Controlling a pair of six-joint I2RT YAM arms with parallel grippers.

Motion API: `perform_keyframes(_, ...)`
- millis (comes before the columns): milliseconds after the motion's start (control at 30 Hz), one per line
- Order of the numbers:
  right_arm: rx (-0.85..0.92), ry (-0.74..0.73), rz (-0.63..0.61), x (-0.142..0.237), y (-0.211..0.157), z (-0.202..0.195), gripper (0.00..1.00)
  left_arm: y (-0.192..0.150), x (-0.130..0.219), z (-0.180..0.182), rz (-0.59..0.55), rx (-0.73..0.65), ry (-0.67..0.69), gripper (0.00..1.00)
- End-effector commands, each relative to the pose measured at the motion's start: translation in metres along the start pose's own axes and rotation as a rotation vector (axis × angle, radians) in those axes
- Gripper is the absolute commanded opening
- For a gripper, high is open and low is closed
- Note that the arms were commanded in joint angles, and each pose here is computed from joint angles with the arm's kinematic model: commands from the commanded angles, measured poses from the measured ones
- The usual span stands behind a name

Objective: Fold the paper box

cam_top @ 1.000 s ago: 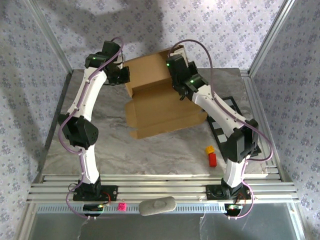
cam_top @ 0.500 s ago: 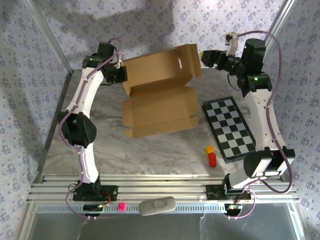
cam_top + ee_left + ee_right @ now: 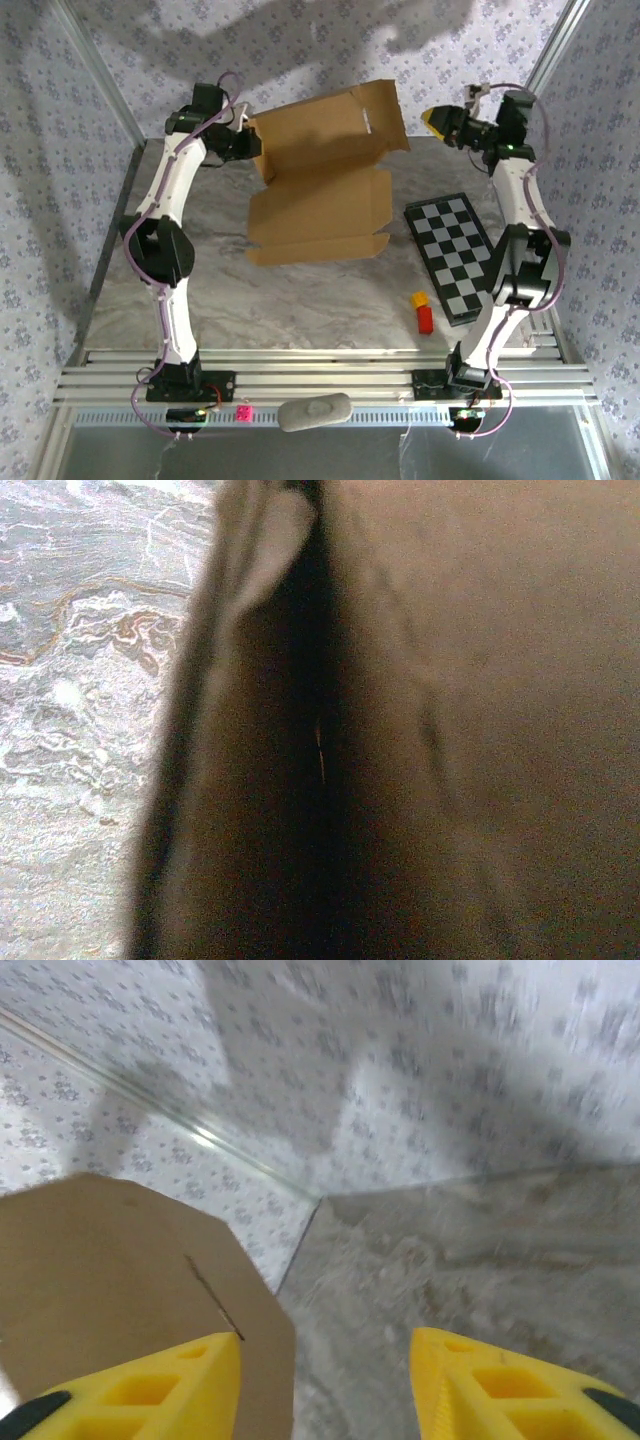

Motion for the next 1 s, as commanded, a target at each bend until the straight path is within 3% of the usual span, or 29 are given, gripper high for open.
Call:
perform_keyframes(0, 0.057, 0.131, 0.095, -0.011, -0.005, 0.041, 0.44, 0.008, 0.003, -0.006, -0.031, -0.018, -0.058, 0.0)
perform_keyframes(233, 0.085, 0.18, 0.169, -0.036, -0.021, 0.061, 0.46, 0.007, 0.004, -0.005, -0.029, -0.013, -0.051, 0.0)
perform_keyframes(967, 0.221, 0.163, 0.228, -0.051, -0.06, 0.114, 0.49, 0.006, 0.008, -0.013, -0.031, 0.0, -0.052, 0.0)
Point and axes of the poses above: each hand's point on the last joint's axis, 136 mm out from that joint toward the fingers, its own x axis back along the fingers, its own z axis along the line the jaws close on, y = z × x, the point moved 4 cm from there along x, back along the fingers, and after that the axes turned 9 degrees about -x, right-handed, at the moved point
